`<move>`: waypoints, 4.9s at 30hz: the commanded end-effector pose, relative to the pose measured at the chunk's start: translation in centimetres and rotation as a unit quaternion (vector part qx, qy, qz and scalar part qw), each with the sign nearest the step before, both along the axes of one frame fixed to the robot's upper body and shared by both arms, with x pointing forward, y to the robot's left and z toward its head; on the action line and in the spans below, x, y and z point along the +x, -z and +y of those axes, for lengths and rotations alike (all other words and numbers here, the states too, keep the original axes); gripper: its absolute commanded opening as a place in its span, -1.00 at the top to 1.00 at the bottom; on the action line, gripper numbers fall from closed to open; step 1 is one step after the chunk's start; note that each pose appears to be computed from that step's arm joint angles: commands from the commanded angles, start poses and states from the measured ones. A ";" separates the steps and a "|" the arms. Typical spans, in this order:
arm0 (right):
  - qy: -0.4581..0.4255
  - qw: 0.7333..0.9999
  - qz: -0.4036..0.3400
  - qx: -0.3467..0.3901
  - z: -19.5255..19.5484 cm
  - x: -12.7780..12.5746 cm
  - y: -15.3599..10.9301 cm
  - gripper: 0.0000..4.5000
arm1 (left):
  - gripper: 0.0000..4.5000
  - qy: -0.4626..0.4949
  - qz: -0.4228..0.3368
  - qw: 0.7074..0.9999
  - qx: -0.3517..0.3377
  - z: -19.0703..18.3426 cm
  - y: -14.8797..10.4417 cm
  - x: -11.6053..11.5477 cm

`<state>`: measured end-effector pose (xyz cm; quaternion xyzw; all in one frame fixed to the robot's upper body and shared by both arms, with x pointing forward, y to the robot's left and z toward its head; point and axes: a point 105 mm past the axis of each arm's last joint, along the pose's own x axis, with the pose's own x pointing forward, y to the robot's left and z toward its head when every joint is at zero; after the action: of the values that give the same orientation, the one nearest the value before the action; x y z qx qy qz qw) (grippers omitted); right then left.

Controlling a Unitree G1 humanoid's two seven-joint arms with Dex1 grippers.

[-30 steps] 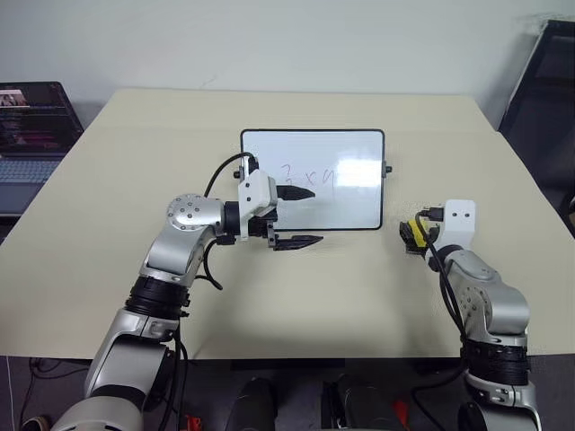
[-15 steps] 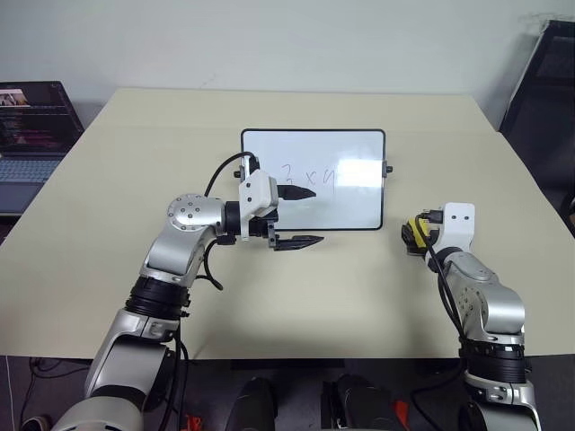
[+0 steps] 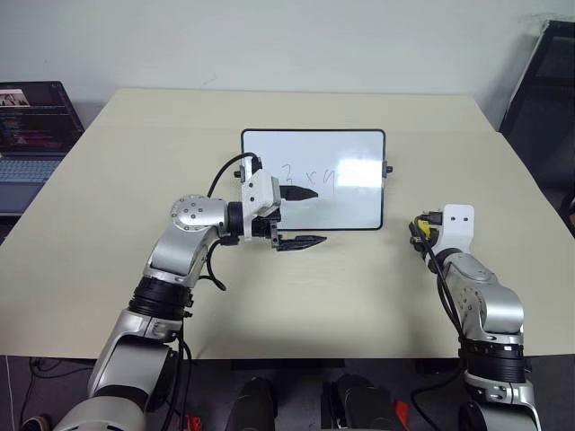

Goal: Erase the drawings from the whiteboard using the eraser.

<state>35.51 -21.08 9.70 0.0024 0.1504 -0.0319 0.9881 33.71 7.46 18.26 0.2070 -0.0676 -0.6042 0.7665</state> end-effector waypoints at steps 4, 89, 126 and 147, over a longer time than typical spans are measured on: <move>-0.042 0.997 -0.068 -0.019 1.2 -0.8 -3.2 0.56 | -1.00 -0.087 -0.018 0.996 0.012 0.5 0.3 0.8; -0.330 0.878 -0.121 -0.326 13.9 7.4 -7.7 0.56 | -1.00 -0.256 0.016 0.966 -0.004 1.8 1.2 0.4; -0.383 0.854 -0.065 -0.345 12.7 4.7 -4.8 0.56 | -1.00 -0.297 0.026 0.955 -0.012 3.3 0.8 0.8; -0.341 0.907 -0.232 -0.086 12.3 0.3 -8.9 0.56 | -1.00 -0.419 0.025 0.895 -0.151 8.1 0.4 1.0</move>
<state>36.86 -8.89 17.33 -0.1430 -0.0673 0.2831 0.9460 35.21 15.10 16.03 0.0812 -0.0065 -0.2261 0.9707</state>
